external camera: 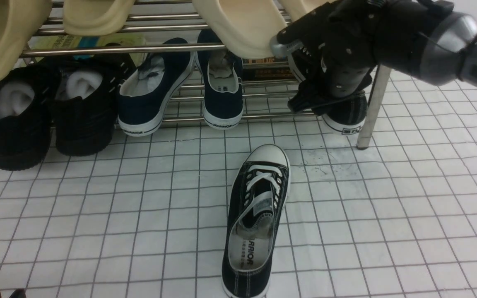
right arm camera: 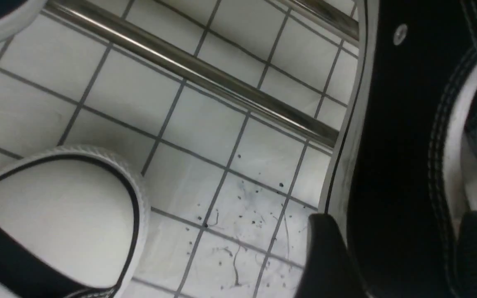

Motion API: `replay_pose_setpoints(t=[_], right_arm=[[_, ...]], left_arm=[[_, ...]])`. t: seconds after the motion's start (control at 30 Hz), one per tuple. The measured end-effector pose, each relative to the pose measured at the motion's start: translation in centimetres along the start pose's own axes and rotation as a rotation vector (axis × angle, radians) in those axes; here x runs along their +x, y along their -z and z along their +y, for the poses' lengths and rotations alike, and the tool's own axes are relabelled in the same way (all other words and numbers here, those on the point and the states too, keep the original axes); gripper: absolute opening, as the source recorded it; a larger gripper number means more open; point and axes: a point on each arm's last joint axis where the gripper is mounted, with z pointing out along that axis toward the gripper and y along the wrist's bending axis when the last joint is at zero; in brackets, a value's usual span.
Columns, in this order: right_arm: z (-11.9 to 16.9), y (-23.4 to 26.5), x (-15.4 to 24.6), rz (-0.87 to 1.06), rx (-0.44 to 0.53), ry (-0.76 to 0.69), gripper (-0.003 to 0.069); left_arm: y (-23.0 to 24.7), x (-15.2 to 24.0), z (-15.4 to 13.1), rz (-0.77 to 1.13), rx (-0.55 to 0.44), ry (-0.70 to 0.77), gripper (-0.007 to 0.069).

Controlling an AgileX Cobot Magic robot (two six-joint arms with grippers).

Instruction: Take the shoes off the shelf with your hand from the white checkered tablecloth.

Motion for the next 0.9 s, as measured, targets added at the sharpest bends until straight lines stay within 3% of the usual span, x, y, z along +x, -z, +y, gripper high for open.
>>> replay_pose_setpoints(t=[0.2, 0.3, 0.5, 0.53, 0.57, 0.9], right_arm=[[0.2, -1.7, -0.2, -0.023, 0.044, 0.059, 0.0401], [0.3, -2.0, -0.3, -0.029, 0.052, 0.071, 0.0362], [0.1, -2.0, -0.3, -0.023, 0.058, 0.064, 0.0144], [0.1, -1.9, -0.2, -0.015, 0.060, 0.060, 0.0053], [0.1, -1.9, -0.2, -0.009, 0.056, 0.053, 0.0019], [-0.5, 2.4, 0.8, 0.112, -0.055, -0.092, 0.0007]], left_arm=[[0.0, 0.0, 0.0, 0.000, 0.000, 0.000, 0.0240], [0.0, 0.0, 0.0, 0.000, 0.000, 0.000, 0.0240], [0.0, 0.0, 0.0, 0.000, 0.000, 0.000, 0.0240], [0.0, 0.0, 0.0, 0.000, 0.000, 0.000, 0.0240], [0.0, 0.0, 0.0, 0.000, 0.000, 0.000, 0.0240], [0.0, 0.0, 0.0, 0.000, 0.000, 0.000, 0.0240]])
